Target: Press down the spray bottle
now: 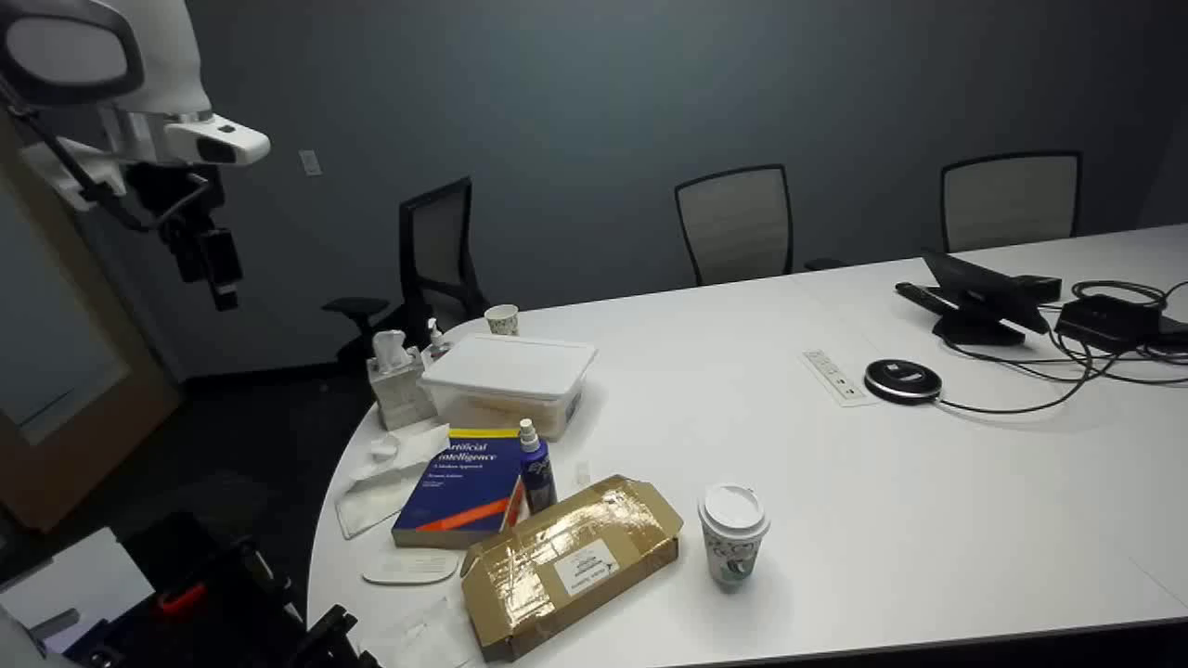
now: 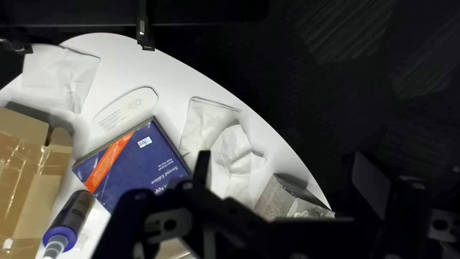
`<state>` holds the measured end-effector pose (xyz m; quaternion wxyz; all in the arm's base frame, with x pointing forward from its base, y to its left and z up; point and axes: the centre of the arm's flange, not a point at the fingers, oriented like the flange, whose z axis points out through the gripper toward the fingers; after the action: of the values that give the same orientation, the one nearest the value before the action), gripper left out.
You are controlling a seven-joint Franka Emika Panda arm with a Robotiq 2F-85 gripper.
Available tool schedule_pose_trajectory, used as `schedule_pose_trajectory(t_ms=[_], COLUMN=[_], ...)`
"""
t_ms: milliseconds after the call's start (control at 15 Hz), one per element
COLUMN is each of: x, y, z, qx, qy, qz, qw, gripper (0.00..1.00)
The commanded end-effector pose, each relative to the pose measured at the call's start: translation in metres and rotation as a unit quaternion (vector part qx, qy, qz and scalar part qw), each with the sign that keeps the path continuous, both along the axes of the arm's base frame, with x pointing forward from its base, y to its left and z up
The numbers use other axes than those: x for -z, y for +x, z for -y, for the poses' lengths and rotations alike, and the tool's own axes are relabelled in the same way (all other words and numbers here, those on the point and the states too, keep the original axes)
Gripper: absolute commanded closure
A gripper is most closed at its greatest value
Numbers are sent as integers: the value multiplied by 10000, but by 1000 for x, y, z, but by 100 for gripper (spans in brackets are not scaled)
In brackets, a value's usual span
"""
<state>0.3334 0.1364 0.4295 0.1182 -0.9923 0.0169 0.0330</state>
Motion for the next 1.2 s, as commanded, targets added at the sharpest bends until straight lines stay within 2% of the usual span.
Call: schedule_pose_trajectory(t_ms=[0,267,400,733,933,1133], x=[0,0,-2,3,18,43], y=[0,4,21,80,115,145], z=[0,6,29,115,155,174], qx=[0,7,166,593,833,1078], qy=[0,-44,-432,-1316,-1503,-1485], qz=[0,-8,-114,-221,-290,-340], qw=[10000,10000,9989,9893,9847,9824], gripper=[0,0,0,0,0,0])
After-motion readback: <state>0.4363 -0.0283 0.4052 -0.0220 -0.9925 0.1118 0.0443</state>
